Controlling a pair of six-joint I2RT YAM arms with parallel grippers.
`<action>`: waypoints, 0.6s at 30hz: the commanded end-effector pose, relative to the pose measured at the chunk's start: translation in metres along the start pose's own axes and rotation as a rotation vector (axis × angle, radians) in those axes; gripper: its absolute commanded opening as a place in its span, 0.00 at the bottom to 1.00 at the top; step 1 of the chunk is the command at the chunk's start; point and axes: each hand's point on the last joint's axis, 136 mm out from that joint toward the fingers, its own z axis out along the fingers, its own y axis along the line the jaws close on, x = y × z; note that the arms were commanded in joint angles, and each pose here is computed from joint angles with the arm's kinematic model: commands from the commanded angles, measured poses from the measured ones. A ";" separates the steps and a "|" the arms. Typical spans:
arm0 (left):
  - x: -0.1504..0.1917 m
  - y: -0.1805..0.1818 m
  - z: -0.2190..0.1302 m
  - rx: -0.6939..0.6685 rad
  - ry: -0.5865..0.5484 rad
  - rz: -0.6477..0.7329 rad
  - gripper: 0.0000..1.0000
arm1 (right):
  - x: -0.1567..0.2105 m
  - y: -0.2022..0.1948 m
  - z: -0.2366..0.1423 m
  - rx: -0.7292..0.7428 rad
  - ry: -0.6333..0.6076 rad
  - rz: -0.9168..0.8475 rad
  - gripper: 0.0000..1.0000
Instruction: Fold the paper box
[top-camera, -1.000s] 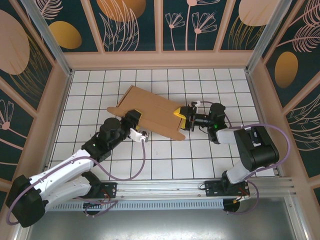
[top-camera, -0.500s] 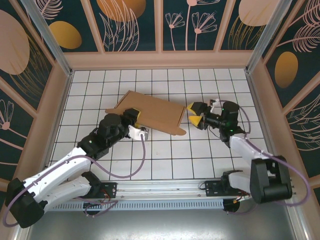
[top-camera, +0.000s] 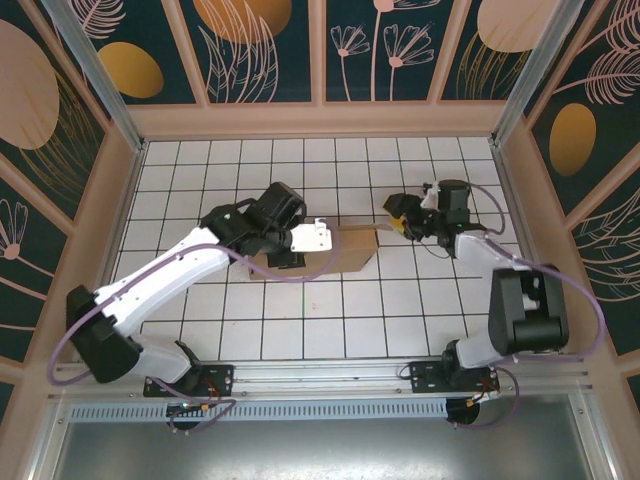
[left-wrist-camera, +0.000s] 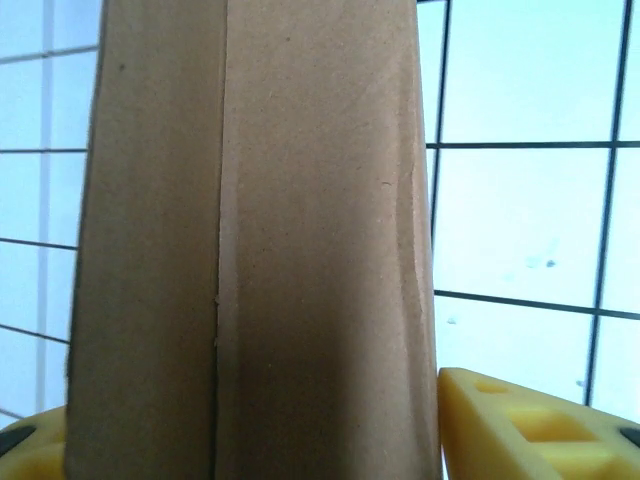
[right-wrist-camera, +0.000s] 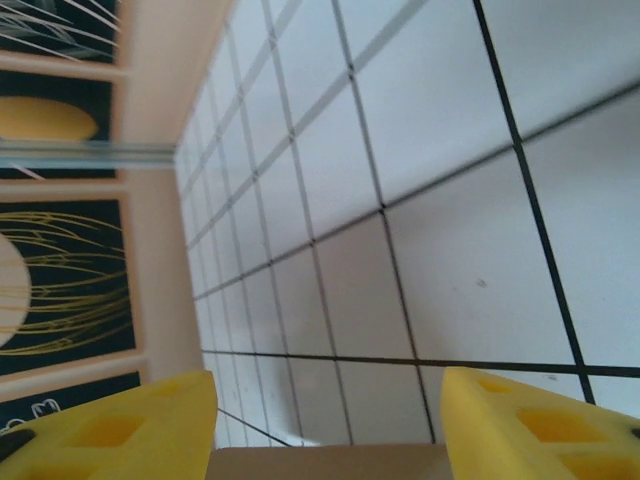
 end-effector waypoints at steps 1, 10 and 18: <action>-0.008 -0.011 0.001 0.109 0.018 -0.098 0.57 | 0.010 0.007 0.017 -0.033 0.065 -0.061 0.59; -0.010 -0.010 0.049 0.118 -0.045 -0.068 0.57 | -0.036 0.009 -0.018 0.199 -0.191 -0.199 0.62; 0.008 -0.006 0.073 0.109 -0.053 -0.079 0.58 | -0.049 0.073 -0.063 0.201 -0.302 -0.394 0.54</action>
